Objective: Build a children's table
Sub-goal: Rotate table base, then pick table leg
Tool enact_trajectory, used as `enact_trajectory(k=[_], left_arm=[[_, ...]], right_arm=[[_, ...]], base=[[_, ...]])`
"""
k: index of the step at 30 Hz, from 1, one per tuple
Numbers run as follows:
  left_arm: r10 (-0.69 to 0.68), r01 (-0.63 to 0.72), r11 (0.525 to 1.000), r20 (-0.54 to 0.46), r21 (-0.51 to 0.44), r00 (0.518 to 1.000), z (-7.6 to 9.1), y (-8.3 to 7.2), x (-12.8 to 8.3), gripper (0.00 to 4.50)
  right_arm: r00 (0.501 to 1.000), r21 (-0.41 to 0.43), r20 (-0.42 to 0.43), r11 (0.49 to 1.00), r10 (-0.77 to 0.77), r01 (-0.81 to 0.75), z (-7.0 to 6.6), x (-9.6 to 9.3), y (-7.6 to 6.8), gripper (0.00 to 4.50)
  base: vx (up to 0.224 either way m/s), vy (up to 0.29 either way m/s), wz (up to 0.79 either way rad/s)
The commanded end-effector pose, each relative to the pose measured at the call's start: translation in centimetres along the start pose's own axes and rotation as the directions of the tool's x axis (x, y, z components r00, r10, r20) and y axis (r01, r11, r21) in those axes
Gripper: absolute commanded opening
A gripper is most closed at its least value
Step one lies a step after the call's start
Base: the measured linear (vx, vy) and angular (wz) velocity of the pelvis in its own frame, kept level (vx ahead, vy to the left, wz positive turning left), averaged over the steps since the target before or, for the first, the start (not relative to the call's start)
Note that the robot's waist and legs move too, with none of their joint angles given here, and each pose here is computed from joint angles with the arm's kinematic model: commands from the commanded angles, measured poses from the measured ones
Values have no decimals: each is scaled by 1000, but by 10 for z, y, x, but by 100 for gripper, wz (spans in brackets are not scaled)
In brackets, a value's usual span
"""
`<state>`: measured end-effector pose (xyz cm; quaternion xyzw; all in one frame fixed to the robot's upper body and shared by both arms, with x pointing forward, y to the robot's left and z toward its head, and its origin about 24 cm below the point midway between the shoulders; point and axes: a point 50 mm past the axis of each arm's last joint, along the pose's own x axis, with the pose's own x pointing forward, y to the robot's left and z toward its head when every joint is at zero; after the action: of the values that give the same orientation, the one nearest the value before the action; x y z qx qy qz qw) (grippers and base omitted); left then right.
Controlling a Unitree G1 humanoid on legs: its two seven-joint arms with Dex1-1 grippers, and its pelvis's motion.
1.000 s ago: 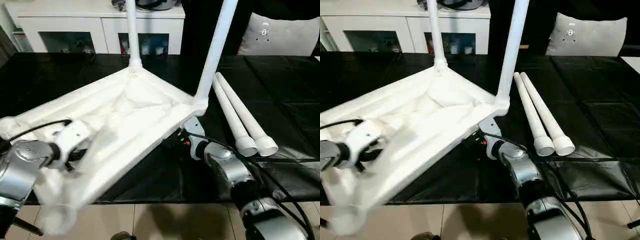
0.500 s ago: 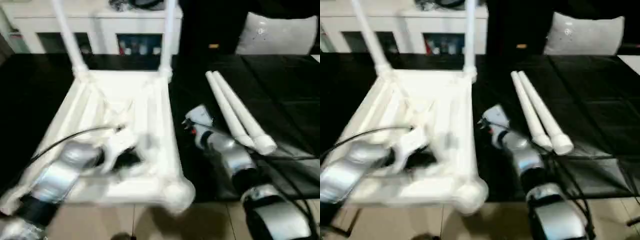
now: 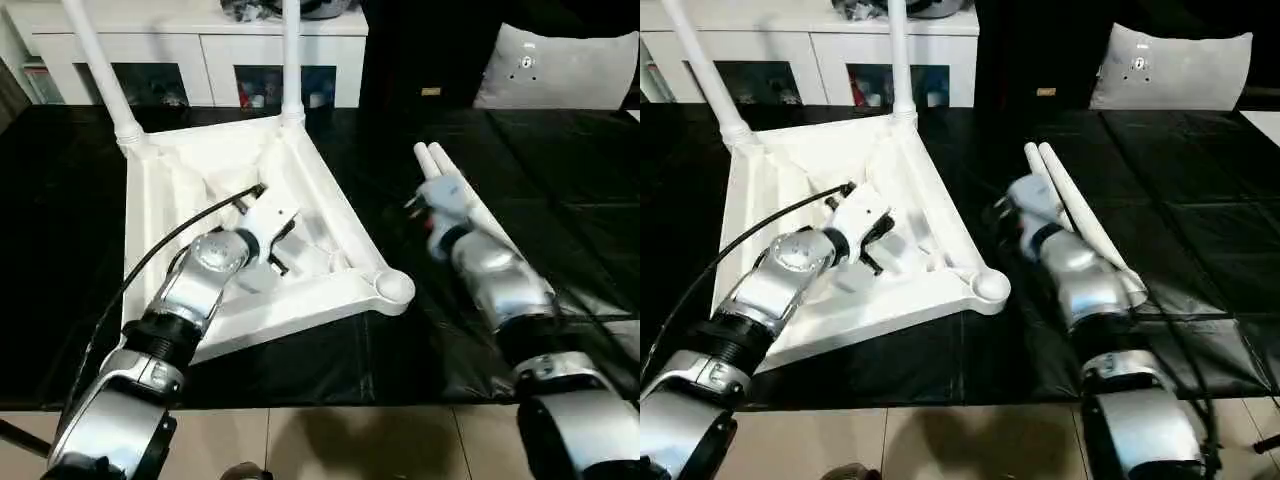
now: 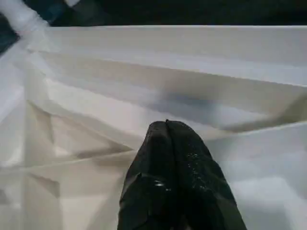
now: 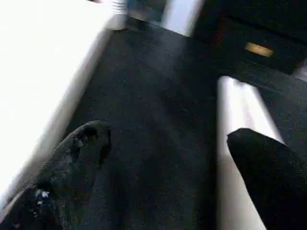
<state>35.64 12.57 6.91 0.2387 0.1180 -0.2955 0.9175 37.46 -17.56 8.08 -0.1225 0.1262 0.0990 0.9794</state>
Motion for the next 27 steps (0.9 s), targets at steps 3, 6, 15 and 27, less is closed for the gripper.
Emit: enact_trajectory(k=[3, 6, 15, 27], left_arm=[[-86, 88, 996, 95, -12, 992, 11, -9, -7, 34], [-195, 202, 978, 124, -46, 973, 15, -20, -17, 43], [-514, 517, 855, 209, 47, 832, 27, -48, -60, 124], [-569, 569, 820, 184, 58, 801, 32, -55, -72, 219]], right_arm=[[985, 60, -151, 994, -87, 97, -7, -5, -13, 450], [984, 105, -168, 991, -62, 80, -6, -7, -18, 450], [930, 126, -364, 987, -51, 104, -13, -18, -38, 450], [865, 223, -479, 974, 149, -44, -25, -26, -23, 450]], base=[[0, 0, 0], [0, 0, 0], [0, 0, 0], [0, 0, 0]])
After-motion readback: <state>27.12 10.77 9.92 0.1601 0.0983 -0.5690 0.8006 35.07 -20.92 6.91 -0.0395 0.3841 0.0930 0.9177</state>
